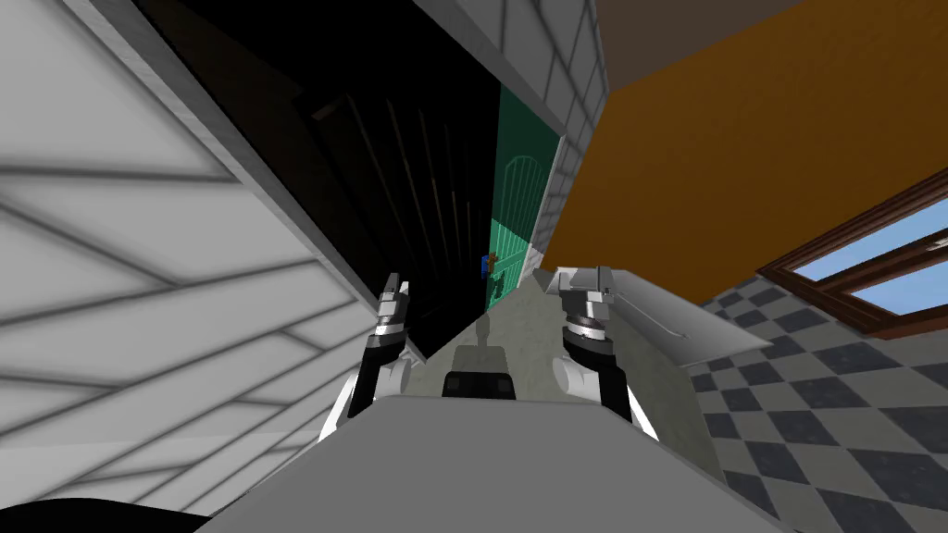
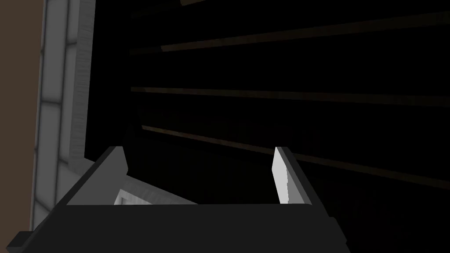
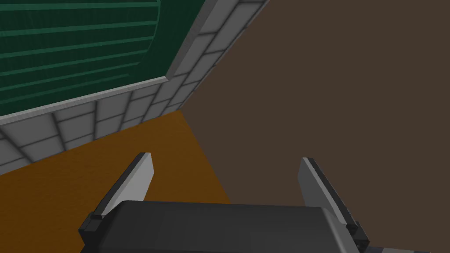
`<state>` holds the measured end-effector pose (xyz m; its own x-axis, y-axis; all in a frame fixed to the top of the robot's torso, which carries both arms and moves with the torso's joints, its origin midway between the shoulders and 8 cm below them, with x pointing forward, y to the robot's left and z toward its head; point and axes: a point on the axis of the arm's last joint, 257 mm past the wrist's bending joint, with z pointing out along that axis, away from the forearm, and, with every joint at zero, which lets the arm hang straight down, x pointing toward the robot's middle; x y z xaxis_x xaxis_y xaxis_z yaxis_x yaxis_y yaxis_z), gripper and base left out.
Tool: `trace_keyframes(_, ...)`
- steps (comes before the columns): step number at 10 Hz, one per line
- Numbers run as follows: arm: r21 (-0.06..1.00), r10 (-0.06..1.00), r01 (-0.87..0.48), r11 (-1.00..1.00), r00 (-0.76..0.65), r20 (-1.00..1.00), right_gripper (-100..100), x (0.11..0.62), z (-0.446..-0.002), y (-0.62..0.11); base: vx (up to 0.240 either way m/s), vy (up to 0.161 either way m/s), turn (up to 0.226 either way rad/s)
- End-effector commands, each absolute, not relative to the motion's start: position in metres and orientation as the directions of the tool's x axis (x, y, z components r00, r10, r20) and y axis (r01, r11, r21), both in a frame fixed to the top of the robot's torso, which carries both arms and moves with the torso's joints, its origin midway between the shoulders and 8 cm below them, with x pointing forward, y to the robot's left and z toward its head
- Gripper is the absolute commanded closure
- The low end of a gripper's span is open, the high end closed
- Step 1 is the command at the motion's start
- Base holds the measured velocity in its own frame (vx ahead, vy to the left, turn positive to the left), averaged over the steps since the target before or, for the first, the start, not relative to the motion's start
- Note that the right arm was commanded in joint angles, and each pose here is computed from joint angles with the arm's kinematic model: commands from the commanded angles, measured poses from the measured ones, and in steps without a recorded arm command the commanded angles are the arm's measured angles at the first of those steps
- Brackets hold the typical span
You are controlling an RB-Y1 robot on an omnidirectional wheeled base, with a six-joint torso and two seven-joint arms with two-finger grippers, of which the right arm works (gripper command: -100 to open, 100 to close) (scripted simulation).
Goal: Push the door open
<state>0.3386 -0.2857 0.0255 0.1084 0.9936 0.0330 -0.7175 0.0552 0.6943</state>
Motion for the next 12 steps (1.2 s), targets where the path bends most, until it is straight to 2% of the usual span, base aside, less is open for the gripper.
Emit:
trace_keyframes(1, 0.718, 0.996, -0.695, 0.038, 0.088, 0.032, -100, 0.350, 0.013, -0.281, 0.156, -0.092, 0.113)
trace_keyframes(12, 0.860, 0.999, -0.508, -0.051, -0.041, 0.035, -100, 0.422, -0.081, -0.237, 0.089, -0.122, 0.095)
